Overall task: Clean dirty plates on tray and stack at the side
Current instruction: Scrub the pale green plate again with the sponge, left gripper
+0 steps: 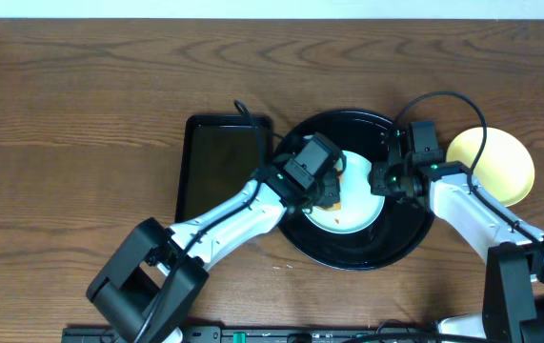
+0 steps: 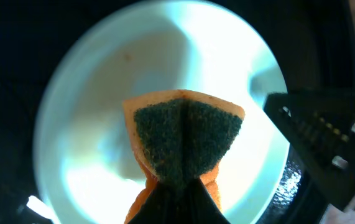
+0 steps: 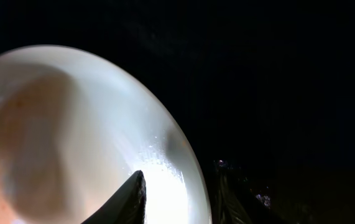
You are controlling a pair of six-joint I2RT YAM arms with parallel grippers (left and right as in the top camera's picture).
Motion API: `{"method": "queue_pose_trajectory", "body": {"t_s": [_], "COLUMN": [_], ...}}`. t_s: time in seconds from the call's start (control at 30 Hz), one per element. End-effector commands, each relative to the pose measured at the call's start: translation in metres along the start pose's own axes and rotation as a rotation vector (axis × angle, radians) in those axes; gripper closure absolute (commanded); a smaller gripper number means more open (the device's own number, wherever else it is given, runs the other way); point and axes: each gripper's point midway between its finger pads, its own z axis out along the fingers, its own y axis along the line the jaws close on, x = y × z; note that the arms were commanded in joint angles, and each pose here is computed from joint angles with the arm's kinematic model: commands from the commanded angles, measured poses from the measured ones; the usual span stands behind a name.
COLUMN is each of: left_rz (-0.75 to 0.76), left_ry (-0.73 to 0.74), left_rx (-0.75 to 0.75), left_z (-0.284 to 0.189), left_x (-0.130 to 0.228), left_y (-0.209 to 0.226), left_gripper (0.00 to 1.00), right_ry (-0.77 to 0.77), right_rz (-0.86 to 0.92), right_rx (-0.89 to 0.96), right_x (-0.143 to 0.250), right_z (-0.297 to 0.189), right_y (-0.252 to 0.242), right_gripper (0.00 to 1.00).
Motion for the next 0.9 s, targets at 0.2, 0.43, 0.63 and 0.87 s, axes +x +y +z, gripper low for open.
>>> {"method": "queue_pose_trajectory", "body": {"t_s": [0.2,0.43,0.63,0.87], "left_rz": [-0.176,-0.201,-0.18,-0.123], "left_ry": [0.036,0.044,0.064,0.023], "left_rx": [-0.014,-0.004,-0.011,-0.088], "left_z": [0.017,0.022,0.03,0.043], "left_x": [0.021,0.029,0.04,0.037], "left_y": [-0.004,-0.011,-0.013,0.006], "left_gripper": [0.92,0.92,0.92,0.92], "right_ry": [0.002,0.017,0.018,0.023], "right_rz": [0.003,0.032,0.031,0.032], "right_rx": [0.042,0.037,0.033,0.031], "right_x": [0.021,0.028,0.028,0.029], "right_z": [0.013,0.015,0.015,0.015], "right_y": [-0.015,-0.015,-0.014,-0.014], "right_gripper": [0.84,0.99,0.99,0.99]}}
